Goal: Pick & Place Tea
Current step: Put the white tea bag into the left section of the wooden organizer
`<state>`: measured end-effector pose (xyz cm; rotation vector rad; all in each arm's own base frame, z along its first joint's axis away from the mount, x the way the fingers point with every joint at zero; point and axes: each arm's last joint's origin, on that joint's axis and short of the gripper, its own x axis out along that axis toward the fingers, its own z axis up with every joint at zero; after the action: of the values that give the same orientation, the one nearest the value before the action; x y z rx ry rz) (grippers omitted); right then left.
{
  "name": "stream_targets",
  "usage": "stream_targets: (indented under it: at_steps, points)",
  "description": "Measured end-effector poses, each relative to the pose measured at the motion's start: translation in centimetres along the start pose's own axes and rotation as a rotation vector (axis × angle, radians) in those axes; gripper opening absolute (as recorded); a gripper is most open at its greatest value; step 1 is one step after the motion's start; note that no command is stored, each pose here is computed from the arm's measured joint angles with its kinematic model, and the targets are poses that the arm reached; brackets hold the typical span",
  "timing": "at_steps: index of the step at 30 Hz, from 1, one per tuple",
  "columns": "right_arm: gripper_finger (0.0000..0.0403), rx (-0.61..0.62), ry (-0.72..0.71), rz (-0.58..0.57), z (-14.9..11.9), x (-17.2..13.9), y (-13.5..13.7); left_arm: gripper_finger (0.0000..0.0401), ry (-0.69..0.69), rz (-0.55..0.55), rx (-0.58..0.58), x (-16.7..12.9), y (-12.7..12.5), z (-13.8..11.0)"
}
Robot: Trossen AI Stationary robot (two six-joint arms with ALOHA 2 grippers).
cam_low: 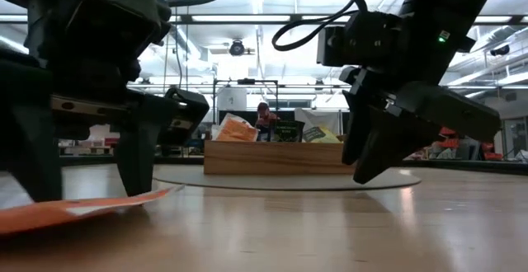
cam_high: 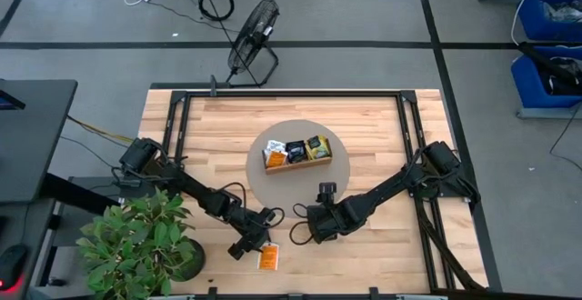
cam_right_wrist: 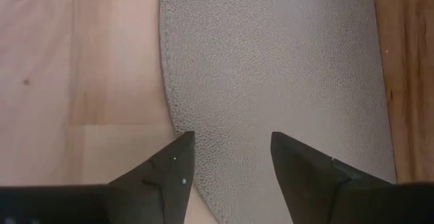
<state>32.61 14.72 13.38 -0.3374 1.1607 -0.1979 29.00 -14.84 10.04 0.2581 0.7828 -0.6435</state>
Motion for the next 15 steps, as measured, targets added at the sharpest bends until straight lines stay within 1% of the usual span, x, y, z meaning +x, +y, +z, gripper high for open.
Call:
stream_targets:
  at_steps: [13, 15]
  points:
    - [0.0203, 0.003, -0.016, -0.018, 0.1, 0.0, 0.0, 0.0019, 0.010, 0.031, -0.038, -0.2, 1.4, -0.4]
    - [0.0203, 0.002, -0.017, -0.021, 0.1, 0.0, -0.1, 0.0008, 0.010, 0.035, -0.041, -0.2, 1.5, -0.4]
